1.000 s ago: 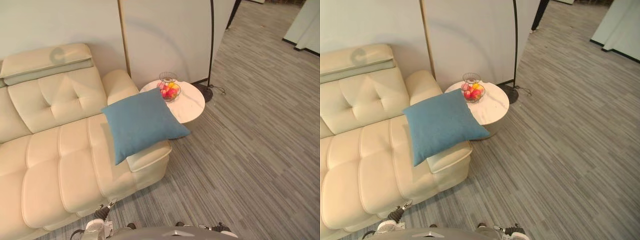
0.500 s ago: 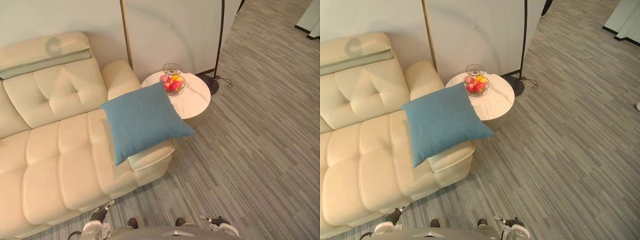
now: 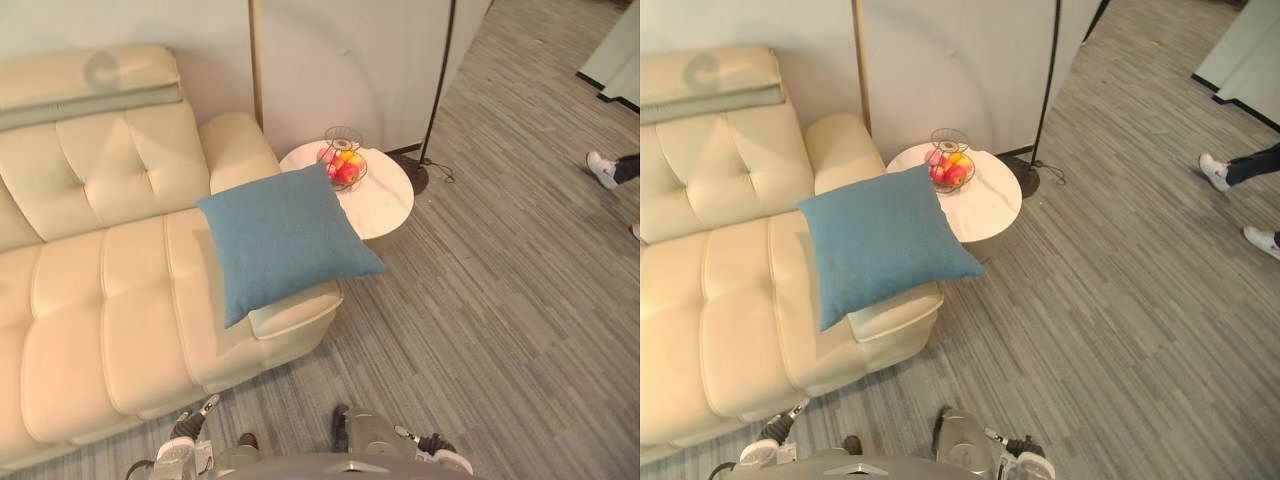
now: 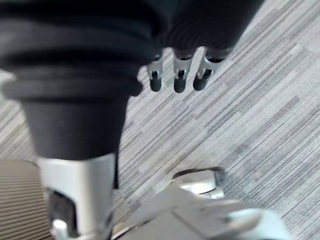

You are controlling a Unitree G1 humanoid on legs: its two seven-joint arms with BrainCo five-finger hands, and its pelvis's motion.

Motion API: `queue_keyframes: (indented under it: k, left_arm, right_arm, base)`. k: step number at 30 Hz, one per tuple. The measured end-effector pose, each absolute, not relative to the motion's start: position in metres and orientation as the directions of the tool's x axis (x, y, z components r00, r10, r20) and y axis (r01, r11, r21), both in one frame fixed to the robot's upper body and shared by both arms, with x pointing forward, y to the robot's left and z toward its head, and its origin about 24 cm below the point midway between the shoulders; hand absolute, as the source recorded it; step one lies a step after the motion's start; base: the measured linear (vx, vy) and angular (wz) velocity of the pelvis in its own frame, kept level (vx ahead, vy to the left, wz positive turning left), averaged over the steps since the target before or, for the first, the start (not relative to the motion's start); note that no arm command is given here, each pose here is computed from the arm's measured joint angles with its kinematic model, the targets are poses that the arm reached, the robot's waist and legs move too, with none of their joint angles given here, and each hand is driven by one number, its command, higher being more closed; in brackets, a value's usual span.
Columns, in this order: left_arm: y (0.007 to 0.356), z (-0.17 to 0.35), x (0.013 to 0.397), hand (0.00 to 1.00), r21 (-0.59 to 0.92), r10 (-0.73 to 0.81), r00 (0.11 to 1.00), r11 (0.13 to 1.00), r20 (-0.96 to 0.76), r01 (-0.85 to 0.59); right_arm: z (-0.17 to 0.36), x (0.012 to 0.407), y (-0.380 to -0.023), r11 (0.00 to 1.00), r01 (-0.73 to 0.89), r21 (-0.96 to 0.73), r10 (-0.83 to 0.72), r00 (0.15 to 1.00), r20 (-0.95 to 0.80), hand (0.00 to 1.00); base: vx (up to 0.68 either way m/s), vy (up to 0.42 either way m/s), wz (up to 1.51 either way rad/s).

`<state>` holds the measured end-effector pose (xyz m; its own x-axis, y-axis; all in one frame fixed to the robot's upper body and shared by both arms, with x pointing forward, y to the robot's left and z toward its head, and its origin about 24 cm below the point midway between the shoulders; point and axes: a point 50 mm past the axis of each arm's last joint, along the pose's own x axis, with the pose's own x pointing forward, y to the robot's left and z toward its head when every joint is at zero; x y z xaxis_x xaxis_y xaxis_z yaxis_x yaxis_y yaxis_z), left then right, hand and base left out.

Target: Pick up cushions and gather them together orderly.

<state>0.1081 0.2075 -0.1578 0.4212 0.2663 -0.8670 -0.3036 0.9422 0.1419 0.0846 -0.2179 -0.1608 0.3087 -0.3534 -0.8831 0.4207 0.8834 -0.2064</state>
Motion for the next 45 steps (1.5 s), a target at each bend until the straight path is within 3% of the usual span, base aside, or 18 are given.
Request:
queue_keyframes:
  k: [5,17,23,37,42,45]
  left_arm:
    - [0.198,-0.160,0.105,0.00,0.097,0.260,0.408,0.920,-0.875,-0.379]
    - [0.183,-0.154,0.124,0.00,0.053,0.221,0.477,0.939,-0.851,-0.340]
    - [0.189,-0.161,0.105,0.00,0.082,0.224,0.414,0.939,-0.882,-0.335]
    - [0.195,-0.162,0.098,0.00,0.094,0.232,0.397,0.937,-0.888,-0.337]
    - [0.209,-0.161,0.093,0.00,0.129,0.275,0.387,0.923,-0.880,-0.362]
    - [0.234,-0.151,0.095,0.00,0.184,0.350,0.423,0.905,-0.836,-0.384]
  right_arm:
    - [-0.163,0.067,-0.224,0.865,0.447,-0.228,-0.372,0.265,-0.890,0.00]
    - [-0.152,0.097,-0.228,0.861,0.468,-0.198,-0.391,0.362,-0.846,0.00]
    - [-0.154,0.094,-0.225,0.852,0.489,-0.187,-0.387,0.349,-0.853,0.00]
    - [-0.159,0.078,-0.230,0.850,0.477,-0.223,-0.392,0.291,-0.873,0.00]
    - [-0.135,0.111,-0.250,0.844,0.481,-0.238,-0.467,0.439,-0.768,0.00]
    - [-0.092,0.142,-0.289,0.811,0.487,-0.323,-0.576,0.576,-0.580,0.00]
  base:
    - [0.31,-0.260,0.68]
    - [0.17,-0.034,0.28]
    - [0.02,0.085,-0.23]
    - [-0.12,0.009,-0.13]
    - [-0.11,0.020,-0.30]
    - [-0.05,0.020,-0.09]
